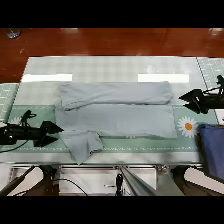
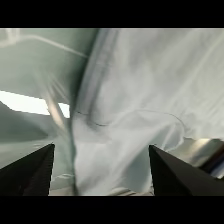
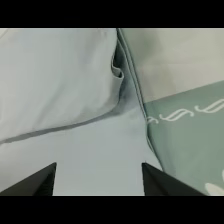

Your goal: Fold the shirts.

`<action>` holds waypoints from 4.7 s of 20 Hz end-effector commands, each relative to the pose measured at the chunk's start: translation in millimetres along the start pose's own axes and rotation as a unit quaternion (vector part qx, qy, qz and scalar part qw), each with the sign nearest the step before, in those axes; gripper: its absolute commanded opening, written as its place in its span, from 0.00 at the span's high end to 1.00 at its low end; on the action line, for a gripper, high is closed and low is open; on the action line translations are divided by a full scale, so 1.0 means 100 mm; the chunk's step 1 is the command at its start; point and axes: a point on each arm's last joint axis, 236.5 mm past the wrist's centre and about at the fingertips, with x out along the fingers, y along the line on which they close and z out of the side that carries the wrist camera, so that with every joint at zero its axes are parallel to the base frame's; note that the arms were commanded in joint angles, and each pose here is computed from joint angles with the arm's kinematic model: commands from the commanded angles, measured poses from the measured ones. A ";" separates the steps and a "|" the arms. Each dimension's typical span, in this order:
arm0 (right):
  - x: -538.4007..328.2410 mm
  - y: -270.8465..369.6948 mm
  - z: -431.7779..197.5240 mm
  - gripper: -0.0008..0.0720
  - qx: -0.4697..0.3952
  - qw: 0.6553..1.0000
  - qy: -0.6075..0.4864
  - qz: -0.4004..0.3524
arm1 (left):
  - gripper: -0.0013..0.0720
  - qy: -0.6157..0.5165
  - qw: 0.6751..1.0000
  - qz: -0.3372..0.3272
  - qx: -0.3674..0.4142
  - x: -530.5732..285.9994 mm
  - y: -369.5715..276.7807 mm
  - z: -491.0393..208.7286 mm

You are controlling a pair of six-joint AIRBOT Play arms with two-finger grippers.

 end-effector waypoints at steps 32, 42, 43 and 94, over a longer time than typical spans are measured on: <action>0.50 -0.42 -1.29 0.59 0.063 0.988 0.125 -0.060 | 0.95 0.045 0.989 0.011 0.138 0.61 -0.31 -0.44; 0.08 0.39 -0.09 0.96 -0.038 0.999 0.018 0.004 | 0.95 -0.103 0.965 -0.039 0.239 -0.16 -1.64 0.69; 0.09 0.44 0.00 0.96 -0.033 0.999 0.015 0.015 | 0.95 -0.113 0.962 -0.042 0.245 -0.20 -1.78 0.85; -0.19 1.06 0.18 0.96 -0.217 0.972 0.074 -0.059 | 0.96 -0.122 0.894 0.005 0.431 0.43 -2.98 0.45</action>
